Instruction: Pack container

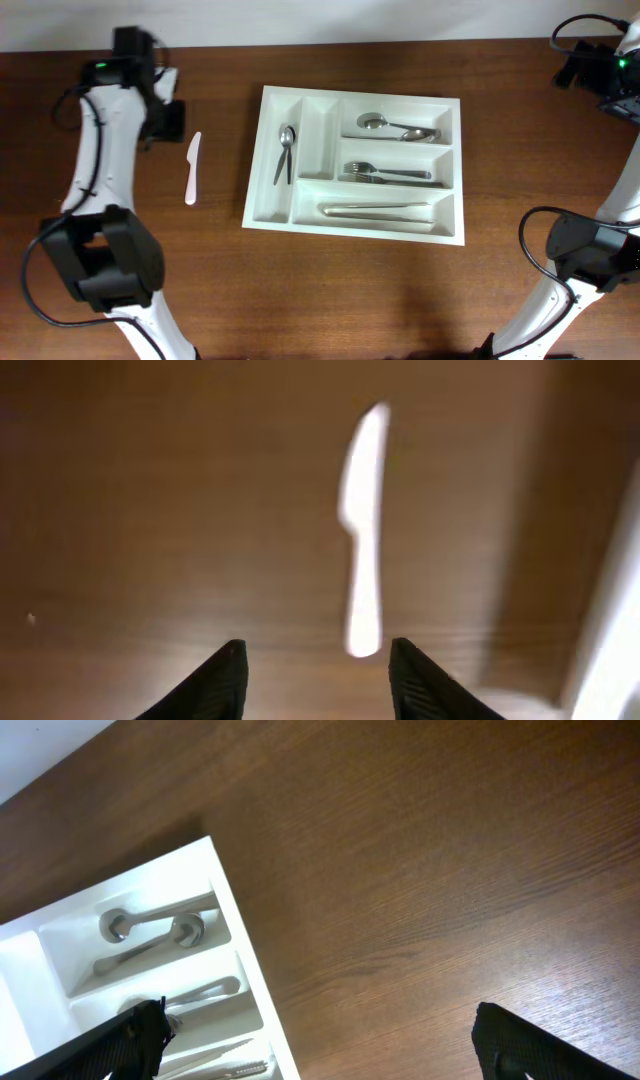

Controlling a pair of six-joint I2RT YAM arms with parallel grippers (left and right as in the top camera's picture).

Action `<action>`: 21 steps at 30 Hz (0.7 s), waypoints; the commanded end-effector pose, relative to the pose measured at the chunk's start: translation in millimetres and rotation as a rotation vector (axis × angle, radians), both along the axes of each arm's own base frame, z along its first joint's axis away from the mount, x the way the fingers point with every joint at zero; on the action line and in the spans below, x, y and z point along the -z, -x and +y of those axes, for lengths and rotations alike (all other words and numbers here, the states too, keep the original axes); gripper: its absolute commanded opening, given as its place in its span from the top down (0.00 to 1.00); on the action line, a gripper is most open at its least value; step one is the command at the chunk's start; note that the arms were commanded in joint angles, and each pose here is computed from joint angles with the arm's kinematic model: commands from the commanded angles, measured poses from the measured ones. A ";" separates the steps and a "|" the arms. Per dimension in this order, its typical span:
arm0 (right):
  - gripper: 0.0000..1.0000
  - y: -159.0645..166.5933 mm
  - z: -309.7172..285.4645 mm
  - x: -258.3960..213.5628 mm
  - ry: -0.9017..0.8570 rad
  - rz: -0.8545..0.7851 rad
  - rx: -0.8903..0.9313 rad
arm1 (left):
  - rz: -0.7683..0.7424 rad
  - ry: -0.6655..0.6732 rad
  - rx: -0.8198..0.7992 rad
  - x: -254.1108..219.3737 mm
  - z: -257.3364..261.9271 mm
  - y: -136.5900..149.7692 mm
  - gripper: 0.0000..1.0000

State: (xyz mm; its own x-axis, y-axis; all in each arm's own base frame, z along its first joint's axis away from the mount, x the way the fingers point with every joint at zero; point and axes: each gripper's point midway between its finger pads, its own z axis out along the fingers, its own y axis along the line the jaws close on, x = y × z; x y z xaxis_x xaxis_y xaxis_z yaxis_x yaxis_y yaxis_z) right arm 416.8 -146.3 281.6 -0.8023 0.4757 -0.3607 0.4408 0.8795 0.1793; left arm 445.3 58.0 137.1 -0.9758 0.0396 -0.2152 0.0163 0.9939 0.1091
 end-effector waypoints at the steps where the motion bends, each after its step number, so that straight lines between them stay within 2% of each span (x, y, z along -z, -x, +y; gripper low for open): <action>1: 0.01 0.5 0.9 4.8 -0.015 0.015 0.004 | 0.129 0.008 0.060 44.5 5.2 12.9 0.51; 6: 0.01 -0.1 0.5 4.5 -0.013 0.012 0.003 | 0.228 0.021 0.044 95.7 -0.3 15.6 0.47; 11: 0.01 0.0 0.6 4.6 -0.013 0.013 0.003 | 0.219 0.036 0.012 112.9 -1.6 7.5 0.47; 21: 0.01 -0.1 0.5 4.5 -0.013 0.012 0.004 | 0.273 0.083 0.031 144.2 -15.9 10.6 0.47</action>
State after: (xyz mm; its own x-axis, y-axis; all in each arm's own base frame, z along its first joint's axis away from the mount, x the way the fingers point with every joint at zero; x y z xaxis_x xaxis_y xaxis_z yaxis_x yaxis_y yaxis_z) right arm 416.8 -146.3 281.6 -0.8023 0.4757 -0.3607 0.4408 0.8795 0.1793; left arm 439.1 51.4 10.7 -0.9978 0.0650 0.0155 0.0657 0.9968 0.0452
